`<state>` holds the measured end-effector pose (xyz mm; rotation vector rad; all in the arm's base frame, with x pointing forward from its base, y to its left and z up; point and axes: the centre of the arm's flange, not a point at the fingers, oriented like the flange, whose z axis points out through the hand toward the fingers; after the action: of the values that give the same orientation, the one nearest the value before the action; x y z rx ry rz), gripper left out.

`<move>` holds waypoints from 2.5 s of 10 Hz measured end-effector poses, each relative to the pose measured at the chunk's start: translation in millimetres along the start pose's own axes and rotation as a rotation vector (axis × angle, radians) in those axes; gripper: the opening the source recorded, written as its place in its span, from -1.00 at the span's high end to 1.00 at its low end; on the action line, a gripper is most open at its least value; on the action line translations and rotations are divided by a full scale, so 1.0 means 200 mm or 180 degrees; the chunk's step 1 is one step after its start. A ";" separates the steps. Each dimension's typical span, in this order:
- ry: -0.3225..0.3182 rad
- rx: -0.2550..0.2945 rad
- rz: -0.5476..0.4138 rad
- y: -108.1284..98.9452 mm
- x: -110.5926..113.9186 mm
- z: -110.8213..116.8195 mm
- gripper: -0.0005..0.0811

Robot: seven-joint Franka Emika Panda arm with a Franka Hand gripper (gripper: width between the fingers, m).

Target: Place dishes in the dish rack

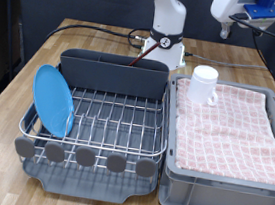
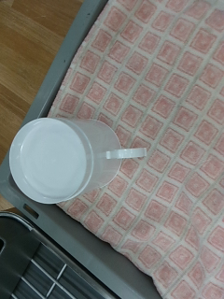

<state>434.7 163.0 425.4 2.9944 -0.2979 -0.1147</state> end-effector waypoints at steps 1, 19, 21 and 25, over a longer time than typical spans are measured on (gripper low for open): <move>-0.0057 -0.0043 -0.0046 -0.01 0.00 0.05 -0.98; -0.0408 -0.0161 -0.0183 -0.07 0.08 0.86 -0.98; -0.0409 -0.0155 -0.0177 -0.05 0.07 0.88 -0.98; -0.0377 -0.0126 -0.0180 -0.03 0.07 0.91 -0.72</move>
<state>432.8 144.9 243.2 2.9628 -0.2205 -0.3008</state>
